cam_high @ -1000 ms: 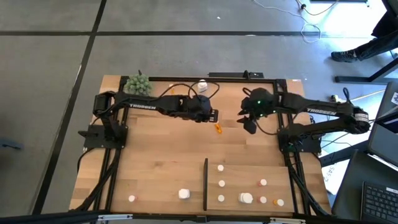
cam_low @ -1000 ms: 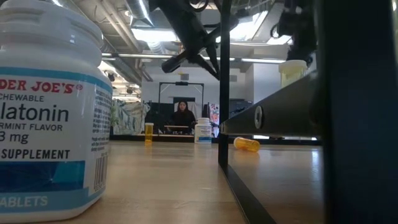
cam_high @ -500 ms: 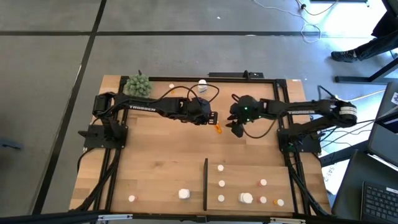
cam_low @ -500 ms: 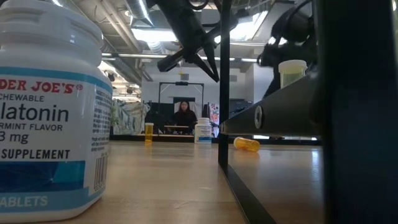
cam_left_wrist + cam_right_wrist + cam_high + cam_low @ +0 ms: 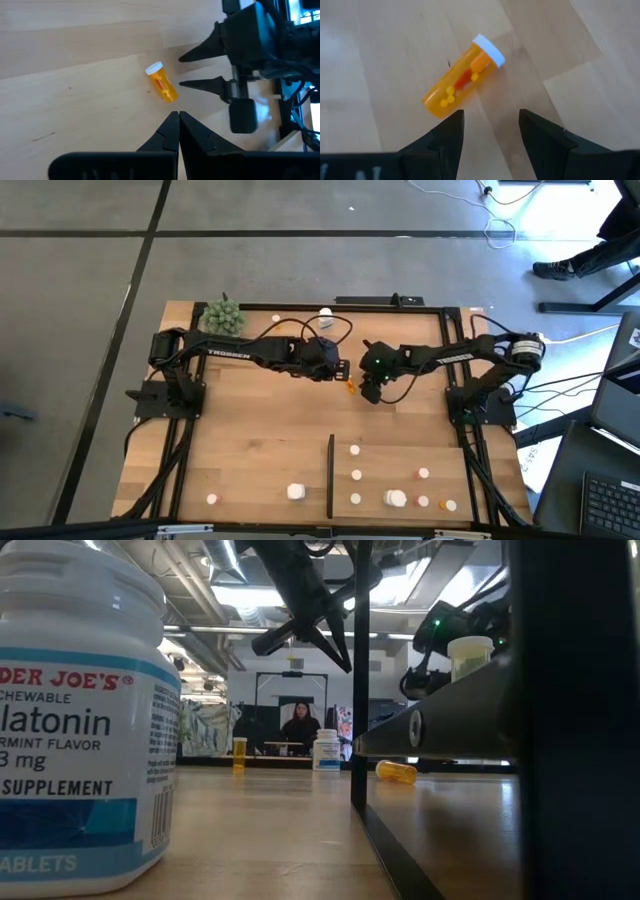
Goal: Pick and place medicine bottles onto shelf by color
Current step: Put the bottom orange pill bottle on the shelf aligned with the other orange pill bottle
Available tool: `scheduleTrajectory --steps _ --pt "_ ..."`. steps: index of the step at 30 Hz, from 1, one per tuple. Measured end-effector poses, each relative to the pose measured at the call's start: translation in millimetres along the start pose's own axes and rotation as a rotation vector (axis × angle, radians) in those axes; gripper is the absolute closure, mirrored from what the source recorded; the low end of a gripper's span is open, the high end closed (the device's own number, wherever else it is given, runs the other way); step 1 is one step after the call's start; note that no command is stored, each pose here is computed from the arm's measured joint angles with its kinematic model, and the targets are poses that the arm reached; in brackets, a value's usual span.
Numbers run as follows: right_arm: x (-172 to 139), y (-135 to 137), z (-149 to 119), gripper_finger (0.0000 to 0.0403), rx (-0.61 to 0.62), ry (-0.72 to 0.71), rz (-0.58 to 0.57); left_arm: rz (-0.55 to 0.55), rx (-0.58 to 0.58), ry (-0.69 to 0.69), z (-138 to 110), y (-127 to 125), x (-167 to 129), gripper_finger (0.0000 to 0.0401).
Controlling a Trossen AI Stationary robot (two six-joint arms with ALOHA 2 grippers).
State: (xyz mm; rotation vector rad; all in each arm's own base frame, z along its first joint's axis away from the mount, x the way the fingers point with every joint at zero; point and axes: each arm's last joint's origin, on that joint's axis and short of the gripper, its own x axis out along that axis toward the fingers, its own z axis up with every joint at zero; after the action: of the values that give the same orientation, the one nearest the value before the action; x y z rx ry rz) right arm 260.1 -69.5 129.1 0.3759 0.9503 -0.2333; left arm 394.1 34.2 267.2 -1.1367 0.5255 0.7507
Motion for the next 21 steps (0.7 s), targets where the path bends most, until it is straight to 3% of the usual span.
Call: scheduleTrajectory --steps 21 --pt "19 11 8 0.0211 -0.043 -0.121 0.060 0.001 0.009 0.000 0 0 0 0.0399"
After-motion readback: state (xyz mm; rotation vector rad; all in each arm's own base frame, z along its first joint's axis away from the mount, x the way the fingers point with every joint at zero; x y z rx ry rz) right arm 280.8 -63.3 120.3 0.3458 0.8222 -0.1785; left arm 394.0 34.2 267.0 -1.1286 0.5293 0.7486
